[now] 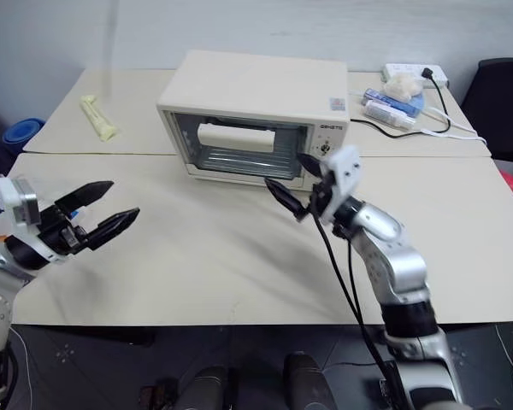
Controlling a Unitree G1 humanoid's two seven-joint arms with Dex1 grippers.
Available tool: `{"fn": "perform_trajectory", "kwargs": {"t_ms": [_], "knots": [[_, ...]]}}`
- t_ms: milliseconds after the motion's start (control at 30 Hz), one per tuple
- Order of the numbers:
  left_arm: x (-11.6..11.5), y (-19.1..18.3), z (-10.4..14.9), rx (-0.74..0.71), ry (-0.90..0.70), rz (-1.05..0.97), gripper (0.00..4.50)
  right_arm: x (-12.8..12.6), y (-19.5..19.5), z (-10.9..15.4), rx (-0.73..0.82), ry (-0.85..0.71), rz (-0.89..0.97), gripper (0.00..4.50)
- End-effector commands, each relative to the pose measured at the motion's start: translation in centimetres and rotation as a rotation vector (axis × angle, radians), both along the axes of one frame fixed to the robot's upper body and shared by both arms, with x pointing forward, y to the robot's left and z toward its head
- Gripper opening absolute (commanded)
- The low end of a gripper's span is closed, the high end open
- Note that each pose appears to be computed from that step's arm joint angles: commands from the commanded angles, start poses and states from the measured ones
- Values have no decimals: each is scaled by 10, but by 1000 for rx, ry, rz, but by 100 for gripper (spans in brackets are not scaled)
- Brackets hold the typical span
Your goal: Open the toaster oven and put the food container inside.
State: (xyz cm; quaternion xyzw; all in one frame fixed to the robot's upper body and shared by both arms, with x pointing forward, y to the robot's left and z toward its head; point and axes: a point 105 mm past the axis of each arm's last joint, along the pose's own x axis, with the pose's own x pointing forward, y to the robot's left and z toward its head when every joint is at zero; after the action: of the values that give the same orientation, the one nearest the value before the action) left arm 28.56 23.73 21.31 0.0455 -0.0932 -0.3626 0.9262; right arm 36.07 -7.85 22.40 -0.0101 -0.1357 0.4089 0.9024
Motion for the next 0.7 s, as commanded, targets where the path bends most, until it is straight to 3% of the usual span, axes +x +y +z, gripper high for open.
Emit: {"fn": "perform_trajectory", "kwargs": {"t_ms": [33,300,500,600,700], "knots": [[-2,-5,1,5,-22,6,450,-2,14,16,13,-63,53,447],[-1,-5,-9,-13,9,33,450,-21,43,21,-18,-98,213,447],[2,-2,3,-48,6,2,450,-49,42,-7,-129,-98,304,447],[6,-1,14,-57,-8,-45,389,-57,39,-32,-204,-77,321,450],[17,-1,30,-72,-38,-84,304,-56,39,-37,-207,-74,312,450]]}}
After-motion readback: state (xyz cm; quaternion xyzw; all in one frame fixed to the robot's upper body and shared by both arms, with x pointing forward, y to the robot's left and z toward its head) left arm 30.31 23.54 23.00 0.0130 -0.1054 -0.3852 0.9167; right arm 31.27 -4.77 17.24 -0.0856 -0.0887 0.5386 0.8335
